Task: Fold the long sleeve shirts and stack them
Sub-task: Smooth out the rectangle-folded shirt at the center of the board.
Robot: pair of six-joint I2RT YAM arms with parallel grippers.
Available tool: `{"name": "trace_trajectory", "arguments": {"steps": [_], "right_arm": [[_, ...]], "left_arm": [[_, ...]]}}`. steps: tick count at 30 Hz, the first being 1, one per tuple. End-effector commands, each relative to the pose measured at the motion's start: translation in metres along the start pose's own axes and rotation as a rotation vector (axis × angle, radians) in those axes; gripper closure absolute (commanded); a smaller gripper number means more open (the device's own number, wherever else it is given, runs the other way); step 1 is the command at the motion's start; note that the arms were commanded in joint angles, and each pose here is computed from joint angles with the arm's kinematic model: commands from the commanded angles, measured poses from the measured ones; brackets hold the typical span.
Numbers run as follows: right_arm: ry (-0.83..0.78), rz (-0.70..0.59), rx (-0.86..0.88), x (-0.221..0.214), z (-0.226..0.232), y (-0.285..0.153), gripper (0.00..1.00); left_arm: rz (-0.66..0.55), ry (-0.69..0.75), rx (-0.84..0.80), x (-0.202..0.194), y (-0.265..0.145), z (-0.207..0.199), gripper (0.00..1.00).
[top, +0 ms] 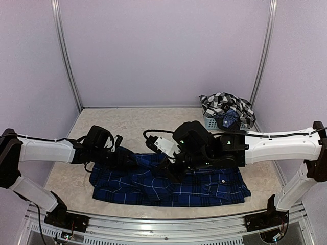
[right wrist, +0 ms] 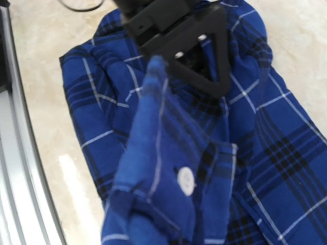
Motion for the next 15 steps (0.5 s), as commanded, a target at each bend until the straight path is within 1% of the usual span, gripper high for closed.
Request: {"name": "trace_trajectory", "arguments": {"steps": [1, 7, 15], "right_arm": [[-0.035, -0.019, 0.047, 0.004, 0.005, -0.002, 1.0], [-0.037, -0.001, 0.05, 0.001, 0.005, 0.006, 1.0], [-0.039, 0.028, 0.082, -0.002, 0.007, 0.014, 1.0]], "left_arm": [[-0.032, 0.001, -0.034, 0.011, 0.0, 0.0, 0.27], [-0.029, -0.028, -0.014, 0.009, -0.003, 0.006, 0.27], [-0.073, -0.073, 0.013, 0.012, -0.011, 0.018, 0.43]]}}
Point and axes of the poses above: each gripper's point midway between its finger pads, its own y axis out along the fingers, its own z axis along the line the jaws close on, x = y × z, the point moved 10 cm from there along -y, back along the fingers, and after that the axes turned 12 degrees about y, right-handed, at the moved point
